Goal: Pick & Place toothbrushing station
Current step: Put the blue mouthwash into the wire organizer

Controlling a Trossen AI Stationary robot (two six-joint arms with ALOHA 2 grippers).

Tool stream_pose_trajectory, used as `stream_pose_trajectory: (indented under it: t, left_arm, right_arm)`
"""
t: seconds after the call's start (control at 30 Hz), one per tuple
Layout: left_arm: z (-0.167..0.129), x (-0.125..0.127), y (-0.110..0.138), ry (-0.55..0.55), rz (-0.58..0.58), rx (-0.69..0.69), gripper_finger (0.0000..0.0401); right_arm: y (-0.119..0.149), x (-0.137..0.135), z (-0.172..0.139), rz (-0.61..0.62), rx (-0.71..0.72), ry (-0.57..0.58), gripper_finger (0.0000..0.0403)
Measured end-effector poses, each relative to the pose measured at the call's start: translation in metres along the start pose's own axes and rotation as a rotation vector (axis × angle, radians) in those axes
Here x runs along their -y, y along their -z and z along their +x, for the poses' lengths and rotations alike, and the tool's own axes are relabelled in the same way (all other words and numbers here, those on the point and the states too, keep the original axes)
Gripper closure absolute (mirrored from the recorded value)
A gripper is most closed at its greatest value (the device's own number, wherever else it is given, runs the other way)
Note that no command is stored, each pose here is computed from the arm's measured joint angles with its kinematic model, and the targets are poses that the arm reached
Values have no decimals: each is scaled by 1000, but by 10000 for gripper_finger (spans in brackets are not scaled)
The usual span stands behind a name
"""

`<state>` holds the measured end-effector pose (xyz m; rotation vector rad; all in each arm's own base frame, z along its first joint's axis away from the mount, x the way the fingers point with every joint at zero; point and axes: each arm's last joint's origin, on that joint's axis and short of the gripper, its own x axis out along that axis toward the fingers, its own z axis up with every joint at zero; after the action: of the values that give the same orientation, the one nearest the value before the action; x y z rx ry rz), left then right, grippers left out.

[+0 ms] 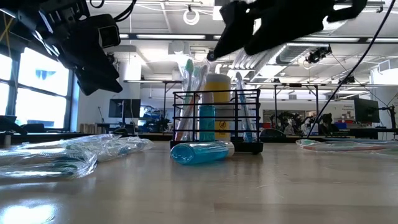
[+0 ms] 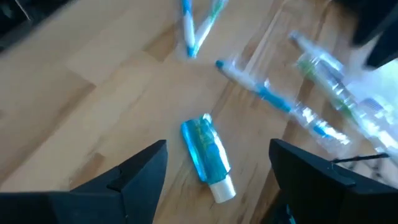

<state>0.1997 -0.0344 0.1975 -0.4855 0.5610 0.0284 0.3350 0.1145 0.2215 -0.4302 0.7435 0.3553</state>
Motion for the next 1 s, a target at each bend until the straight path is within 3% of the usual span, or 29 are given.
stream_pose_trajectory:
  t: [0.23, 0.37, 0.6, 0.83, 1.0]
  left_arm:
    - [0, -1, 0, -13, 4, 7, 240]
    - [0, -1, 0, -23, 6, 3, 240]
    - [0, -2, 2, -33, 4, -7, 240]
    - [0, -2, 2, -33, 9, -7, 240]
    - [0, -2, 1, -34, 11, -4, 240]
  right_arm:
    - [-10, 2, 26, -61, -130, -71, 128]
    - [-20, 11, 25, -137, -198, -78, 128]
    - [-11, 17, 26, -218, -355, -80, 128]
    - [-6, 1, 56, -221, -319, -189, 128]
    - [-1, 18, 58, -260, -278, -255, 128]
